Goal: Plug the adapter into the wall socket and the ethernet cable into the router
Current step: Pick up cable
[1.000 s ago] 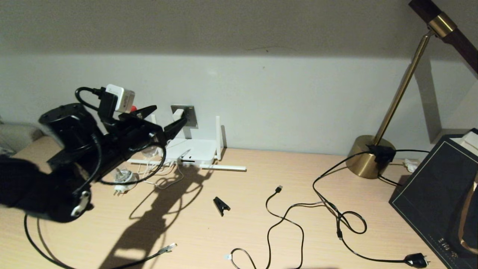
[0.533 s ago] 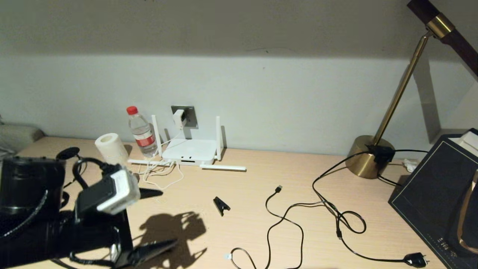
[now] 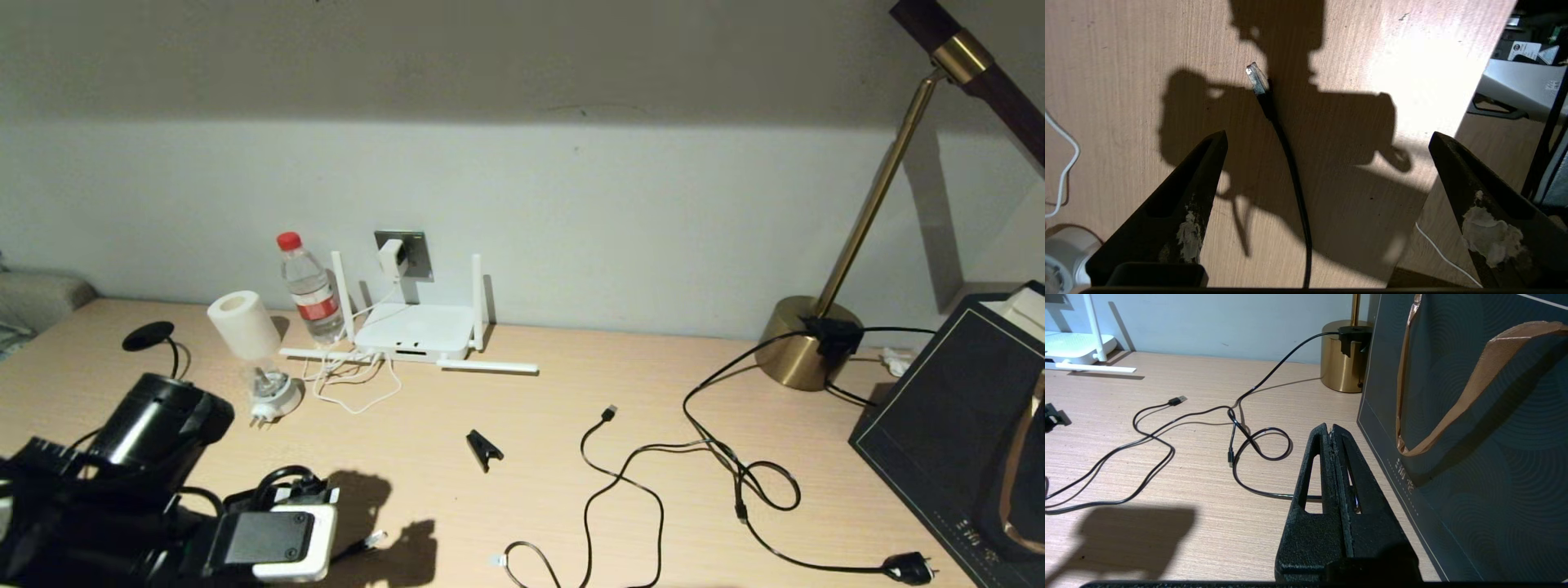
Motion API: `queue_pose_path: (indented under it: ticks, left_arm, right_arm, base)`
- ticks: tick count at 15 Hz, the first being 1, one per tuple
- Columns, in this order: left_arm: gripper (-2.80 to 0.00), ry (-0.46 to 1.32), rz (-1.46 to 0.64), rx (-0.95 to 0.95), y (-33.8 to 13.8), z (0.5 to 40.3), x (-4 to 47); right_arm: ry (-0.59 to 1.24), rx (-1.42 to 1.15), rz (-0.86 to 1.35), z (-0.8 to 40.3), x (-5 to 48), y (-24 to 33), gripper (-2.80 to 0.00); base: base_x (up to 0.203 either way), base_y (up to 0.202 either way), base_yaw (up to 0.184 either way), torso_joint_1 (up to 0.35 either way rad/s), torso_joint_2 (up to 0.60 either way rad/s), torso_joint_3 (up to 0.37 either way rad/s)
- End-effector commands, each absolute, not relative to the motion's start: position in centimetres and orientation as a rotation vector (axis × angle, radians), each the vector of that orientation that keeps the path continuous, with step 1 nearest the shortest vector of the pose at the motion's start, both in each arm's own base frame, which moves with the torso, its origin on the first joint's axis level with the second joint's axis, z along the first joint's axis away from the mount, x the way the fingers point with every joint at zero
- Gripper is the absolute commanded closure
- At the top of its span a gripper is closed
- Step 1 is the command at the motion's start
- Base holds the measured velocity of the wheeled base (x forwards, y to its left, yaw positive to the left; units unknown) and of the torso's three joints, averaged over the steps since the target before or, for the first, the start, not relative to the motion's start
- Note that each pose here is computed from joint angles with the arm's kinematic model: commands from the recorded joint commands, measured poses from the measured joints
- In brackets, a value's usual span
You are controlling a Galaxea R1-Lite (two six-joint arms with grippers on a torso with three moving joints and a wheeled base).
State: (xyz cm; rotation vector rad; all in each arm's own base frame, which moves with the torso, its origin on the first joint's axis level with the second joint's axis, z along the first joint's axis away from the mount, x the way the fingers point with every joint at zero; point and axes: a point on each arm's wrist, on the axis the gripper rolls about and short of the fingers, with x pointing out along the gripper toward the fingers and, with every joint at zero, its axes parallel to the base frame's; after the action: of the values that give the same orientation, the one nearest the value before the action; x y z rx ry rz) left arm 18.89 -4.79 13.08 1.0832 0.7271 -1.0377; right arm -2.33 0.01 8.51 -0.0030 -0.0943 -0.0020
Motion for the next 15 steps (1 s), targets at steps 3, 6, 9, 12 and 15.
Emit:
queue_pose_path:
  ticks: [3, 6, 9, 12, 15]
  left_arm:
    - [-2.80, 0.815, -1.104, 1.072, -5.7, 10.2, 22.9]
    - [-2.80, 0.836, -1.108, 1.063, -5.8, 8.9, 24.7]
    - [-2.80, 0.874, -1.114, 1.047, -5.5, 7.9, 25.2]
    - [-2.80, 0.880, -1.115, 1.049, -5.1, 7.7, 25.3]
    - [-2.80, 0.893, -1.119, 1.044, -5.0, 7.4, 25.4]
  right_arm:
    - [-0.058, -0.003, -0.002, 7.5, -2.0, 0.0, 0.00]
    - [-0.058, -0.003, -0.002, 7.5, -2.0, 0.0, 0.00]
    - [-0.058, -0.003, -0.002, 7.5, -2.0, 0.0, 0.00]
    - [-0.058, -0.003, -0.002, 7.5, -2.0, 0.0, 0.00]
    - [-0.058, -0.003, -0.002, 7.5, -2.0, 0.0, 0.00]
  base:
    - [0.000, 0.000, 0.000, 0.000, 0.00, 0.000]
    - [0.000, 0.000, 0.000, 0.000, 0.00, 0.000]
    - [0.000, 0.000, 0.000, 0.000, 0.00, 0.000]
    - [0.000, 0.000, 0.000, 0.000, 0.00, 0.000]
    - [0.000, 0.000, 0.000, 0.000, 0.00, 0.000]
